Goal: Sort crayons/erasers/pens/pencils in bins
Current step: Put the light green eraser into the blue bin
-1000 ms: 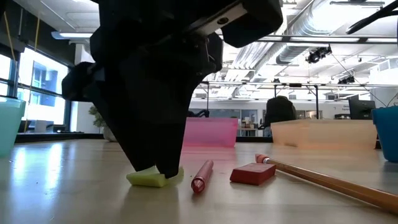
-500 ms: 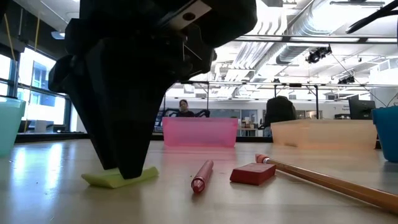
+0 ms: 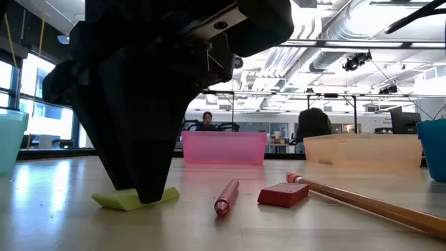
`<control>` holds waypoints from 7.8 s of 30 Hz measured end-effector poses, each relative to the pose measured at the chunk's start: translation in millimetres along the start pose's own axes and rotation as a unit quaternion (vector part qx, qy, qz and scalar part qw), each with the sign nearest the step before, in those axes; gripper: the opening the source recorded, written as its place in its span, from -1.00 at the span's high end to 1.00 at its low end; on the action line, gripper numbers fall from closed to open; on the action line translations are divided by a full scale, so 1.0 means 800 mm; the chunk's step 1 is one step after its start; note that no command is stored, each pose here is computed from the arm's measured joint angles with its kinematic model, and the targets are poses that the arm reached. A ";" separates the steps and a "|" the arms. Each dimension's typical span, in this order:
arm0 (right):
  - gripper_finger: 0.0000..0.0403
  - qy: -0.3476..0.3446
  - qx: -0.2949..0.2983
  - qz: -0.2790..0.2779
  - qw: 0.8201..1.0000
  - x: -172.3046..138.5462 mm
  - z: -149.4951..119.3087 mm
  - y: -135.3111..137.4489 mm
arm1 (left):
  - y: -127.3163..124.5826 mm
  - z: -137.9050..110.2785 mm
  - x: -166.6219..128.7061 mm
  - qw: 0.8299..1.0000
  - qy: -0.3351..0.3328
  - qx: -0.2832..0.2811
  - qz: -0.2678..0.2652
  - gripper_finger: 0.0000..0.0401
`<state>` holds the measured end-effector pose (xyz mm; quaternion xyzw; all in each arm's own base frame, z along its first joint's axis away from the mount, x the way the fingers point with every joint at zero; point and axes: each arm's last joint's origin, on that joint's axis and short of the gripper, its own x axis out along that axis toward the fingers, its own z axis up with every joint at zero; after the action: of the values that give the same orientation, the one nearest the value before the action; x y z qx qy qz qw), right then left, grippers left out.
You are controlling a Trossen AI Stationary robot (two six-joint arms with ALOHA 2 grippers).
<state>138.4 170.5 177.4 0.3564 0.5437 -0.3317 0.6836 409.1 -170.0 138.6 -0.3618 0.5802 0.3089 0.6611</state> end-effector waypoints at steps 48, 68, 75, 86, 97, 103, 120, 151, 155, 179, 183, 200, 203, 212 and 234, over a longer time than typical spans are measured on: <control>0.02 -0.057 -0.044 0.152 0.986 -0.066 0.029 -0.022 | -0.008 0.025 -0.035 0.983 0.008 0.184 -0.009 0.74; 0.02 -0.076 -0.073 0.277 0.955 -0.079 0.029 0.009 | -0.008 0.042 -0.080 0.981 -0.047 0.182 -0.056 1.00; 0.02 -0.080 -0.069 0.281 0.954 -0.079 0.034 0.012 | -0.007 0.042 -0.080 0.975 -0.042 0.211 -0.054 0.99; 0.02 -0.084 -0.082 0.277 0.954 -0.079 0.034 0.011 | -0.008 0.037 -0.080 0.957 -0.001 0.281 -0.077 0.73; 0.02 -0.087 -0.092 0.271 0.954 -0.078 0.034 0.010 | -0.025 0.008 -0.064 0.866 -0.077 0.486 -0.087 0.29; 0.02 -0.098 -0.089 0.271 0.953 -0.078 0.035 0.010 | -0.020 0.022 -0.061 0.872 -0.092 0.476 -0.068 0.28; 0.02 -0.100 -0.091 0.267 0.954 -0.078 0.035 0.009 | -0.016 0.050 -0.060 0.908 -0.072 0.401 -0.095 0.28; 0.02 -0.103 -0.093 0.259 0.956 -0.076 0.036 0.008 | -0.014 0.037 0.005 0.863 -0.044 0.504 -0.013 -0.11; 0.02 -0.102 -0.093 0.259 0.956 -0.076 0.036 0.008 | -0.014 0.039 0.005 0.861 -0.042 0.506 -0.012 -0.10; 0.02 -0.084 -0.077 0.310 0.944 -0.101 0.044 -0.006 | -0.013 0.035 0.006 0.873 -0.043 0.485 -0.006 0.73; 0.02 -0.064 -0.079 0.318 0.943 -0.102 0.043 -0.004 | -0.013 0.036 0.006 0.874 -0.041 0.484 -0.008 0.71; 0.02 -0.060 -0.060 0.335 0.938 -0.083 0.029 0.028 | -0.035 0.048 -0.031 0.884 -0.089 0.457 -0.023 0.74; 0.02 -0.073 -0.054 0.336 0.937 -0.077 0.027 0.035 | -0.039 0.052 -0.040 0.887 -0.109 0.449 -0.022 0.74; 0.02 -0.127 -0.020 0.339 0.932 -0.068 0.025 0.047 | -0.051 0.071 -0.073 0.884 -0.193 0.424 -0.009 0.74; 0.02 -0.134 0.048 0.354 0.924 -0.065 0.066 0.062 | -0.072 0.097 -0.128 0.822 -0.329 0.465 0.010 0.75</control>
<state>197.2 155.6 242.6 0.5102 0.2684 -0.1382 0.8053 485.1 -135.8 251.8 0.1175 0.4070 0.1101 0.8991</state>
